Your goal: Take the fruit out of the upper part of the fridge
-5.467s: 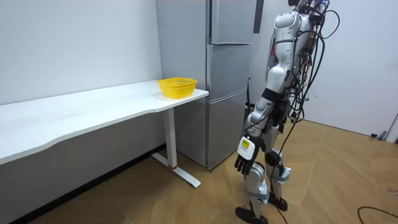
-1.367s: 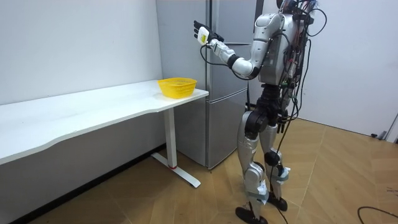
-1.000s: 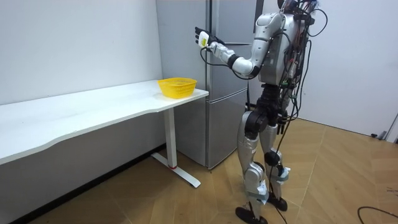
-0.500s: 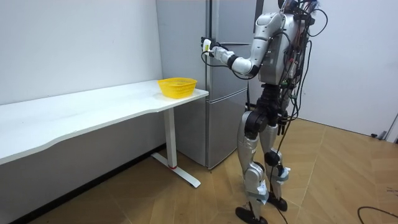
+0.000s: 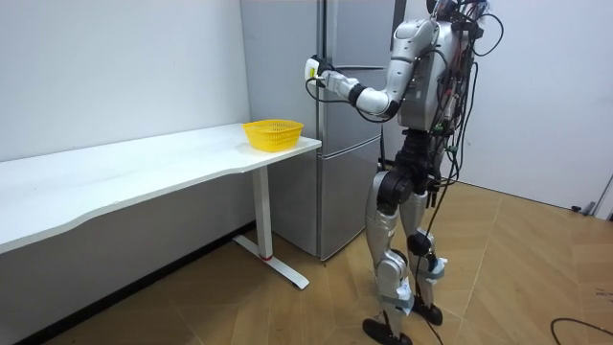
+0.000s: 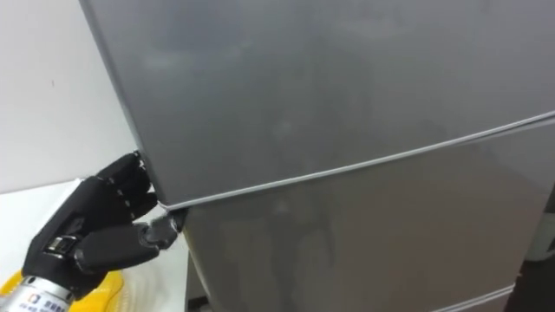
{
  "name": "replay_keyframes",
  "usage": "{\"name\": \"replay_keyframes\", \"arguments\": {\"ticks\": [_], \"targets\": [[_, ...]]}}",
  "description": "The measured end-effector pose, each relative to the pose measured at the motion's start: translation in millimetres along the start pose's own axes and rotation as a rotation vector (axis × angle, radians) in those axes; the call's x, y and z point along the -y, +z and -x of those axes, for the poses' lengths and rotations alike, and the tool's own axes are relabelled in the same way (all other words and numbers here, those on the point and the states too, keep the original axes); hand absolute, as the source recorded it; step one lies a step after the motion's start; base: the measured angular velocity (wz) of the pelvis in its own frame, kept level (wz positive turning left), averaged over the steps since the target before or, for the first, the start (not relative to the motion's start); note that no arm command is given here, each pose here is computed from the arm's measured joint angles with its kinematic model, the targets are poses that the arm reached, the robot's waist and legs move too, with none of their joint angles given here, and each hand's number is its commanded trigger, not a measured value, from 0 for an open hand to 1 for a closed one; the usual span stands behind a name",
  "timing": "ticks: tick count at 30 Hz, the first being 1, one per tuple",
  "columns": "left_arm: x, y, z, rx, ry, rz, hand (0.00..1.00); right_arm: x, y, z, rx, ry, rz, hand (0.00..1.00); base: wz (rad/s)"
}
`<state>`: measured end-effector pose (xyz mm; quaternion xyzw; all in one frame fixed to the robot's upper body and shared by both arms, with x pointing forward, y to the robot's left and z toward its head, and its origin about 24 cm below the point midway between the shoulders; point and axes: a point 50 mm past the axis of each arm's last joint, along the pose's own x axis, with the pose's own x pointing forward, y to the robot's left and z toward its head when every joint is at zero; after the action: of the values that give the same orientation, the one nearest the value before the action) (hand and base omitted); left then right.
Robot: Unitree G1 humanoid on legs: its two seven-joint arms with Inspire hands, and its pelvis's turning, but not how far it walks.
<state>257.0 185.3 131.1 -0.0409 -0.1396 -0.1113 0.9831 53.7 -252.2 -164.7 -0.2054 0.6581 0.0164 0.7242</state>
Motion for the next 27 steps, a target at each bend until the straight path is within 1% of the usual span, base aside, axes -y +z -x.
{"name": "replay_keyframes", "arguments": {"ticks": [9, 11, 12, 14, 16, 18, 20, 22, 24, 26, 27], "targets": [[0.6, 8.5, -0.4, 0.020, -0.026, -0.035, 1.00, -0.8, -0.5, -0.2, -0.002, 0.005, 0.012, 0.00, 0.02], [2.9, 14.5, -0.4, 0.045, -0.035, -0.041, 1.00, -1.0, -1.6, -0.3, -0.006, 0.007, 0.011, 0.00, 0.00], [4.6, 17.5, -0.3, 0.058, -0.044, -0.042, 1.00, -0.9, -1.7, -0.3, -0.007, 0.007, 0.011, 0.00, 0.00], [14.6, 27.6, -1.4, 0.109, -0.102, -0.039, 1.00, -1.2, -2.7, -0.3, -0.009, 0.008, 0.011, 0.00, -0.06], [27.0, 37.9, -2.8, 0.172, -0.188, -0.007, 1.00, -1.3, -2.5, -0.3, -0.008, 0.009, 0.012, 0.00, -0.11], [28.6, 39.9, -2.3, 0.183, -0.209, 0.006, 1.00, -1.3, -3.7, -0.2, -0.010, 0.008, 0.011, 0.00, 0.02], [33.9, 41.4, -3.9, 0.192, -0.250, 0.019, 1.00, -1.9, -6.7, -0.1, -0.017, 0.010, 0.011, 0.00, -0.05], [37.6, 41.3, -4.3, 0.197, -0.271, 0.047, 1.00, -3.8, -8.7, -0.1, -0.016, 0.016, 0.011, 0.00, -0.66], [32.4, 43.8, -3.9, 0.217, -0.246, 0.044, 1.00, -1.4, 6.6, -0.2, 0.039, 0.019, 0.055, 0.00, -0.69], [37.3, 42.3, -5.7, 0.205, -0.275, 0.049, 1.00, -1.6, 7.3, -0.1, 0.045, 0.019, 0.076, 0.00, 0.20], [39.7, 41.5, -5.5, 0.198, -0.302, 0.050, 1.00, -0.7, 0.0, -0.1, 0.019, 0.024, 0.077, 0.00, 0.21]]}}
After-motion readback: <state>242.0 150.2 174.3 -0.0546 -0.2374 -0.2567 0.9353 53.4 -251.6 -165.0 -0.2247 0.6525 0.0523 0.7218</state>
